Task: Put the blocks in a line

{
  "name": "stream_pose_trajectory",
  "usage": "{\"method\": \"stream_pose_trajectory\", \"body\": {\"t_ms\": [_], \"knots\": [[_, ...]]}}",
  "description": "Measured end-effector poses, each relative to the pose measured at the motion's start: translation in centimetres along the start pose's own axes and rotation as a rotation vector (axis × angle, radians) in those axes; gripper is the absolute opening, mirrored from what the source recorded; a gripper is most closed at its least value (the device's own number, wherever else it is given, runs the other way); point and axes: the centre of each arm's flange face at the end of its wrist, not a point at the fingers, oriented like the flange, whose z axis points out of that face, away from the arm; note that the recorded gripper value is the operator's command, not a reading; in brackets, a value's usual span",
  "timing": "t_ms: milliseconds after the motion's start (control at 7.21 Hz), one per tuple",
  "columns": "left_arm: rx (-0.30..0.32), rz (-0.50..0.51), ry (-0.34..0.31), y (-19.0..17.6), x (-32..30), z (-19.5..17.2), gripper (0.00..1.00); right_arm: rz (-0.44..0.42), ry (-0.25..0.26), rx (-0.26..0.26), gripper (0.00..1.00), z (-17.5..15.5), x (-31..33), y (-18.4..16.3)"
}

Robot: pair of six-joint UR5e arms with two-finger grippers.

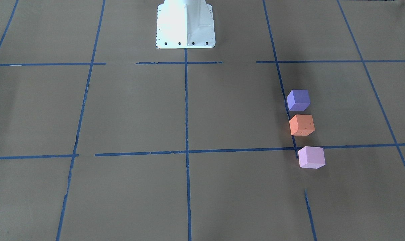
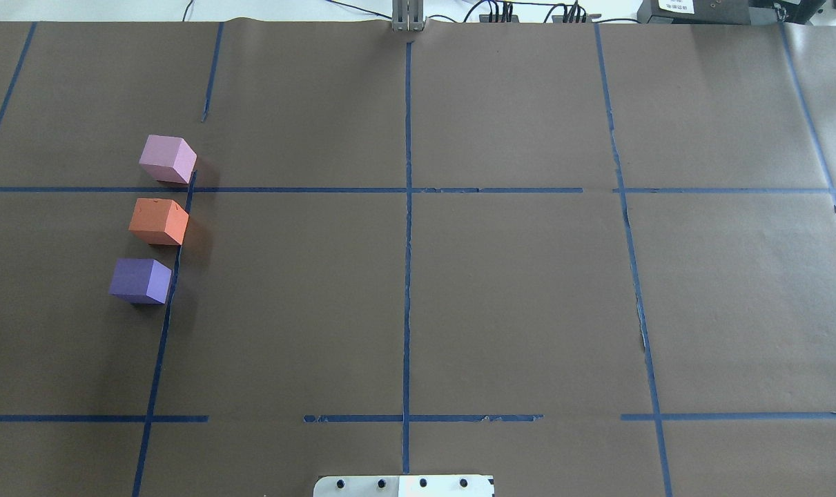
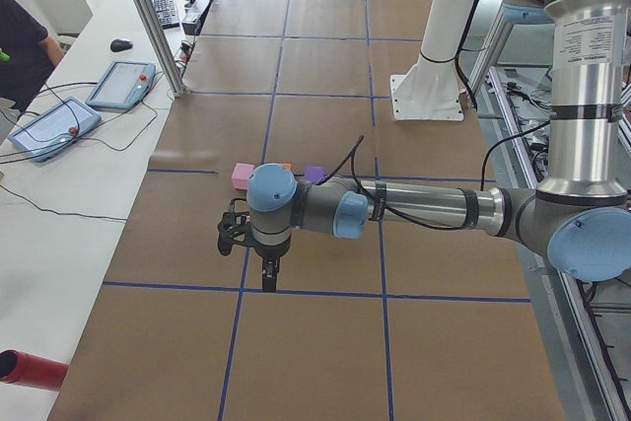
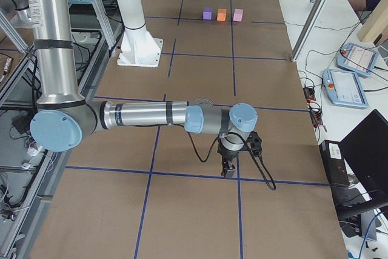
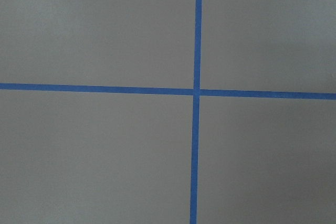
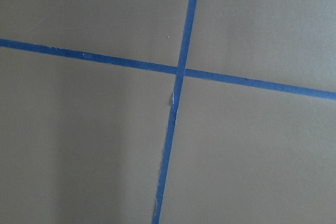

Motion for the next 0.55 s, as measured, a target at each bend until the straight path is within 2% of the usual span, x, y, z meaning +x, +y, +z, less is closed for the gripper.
{"method": "stream_pose_trajectory", "body": {"t_ms": [554], "knots": [[-0.008, -0.008, 0.001, 0.09, -0.36, 0.37, 1.00, 0.000, 0.000, 0.000, 1.00, 0.00, 0.00, 0.00]]}}
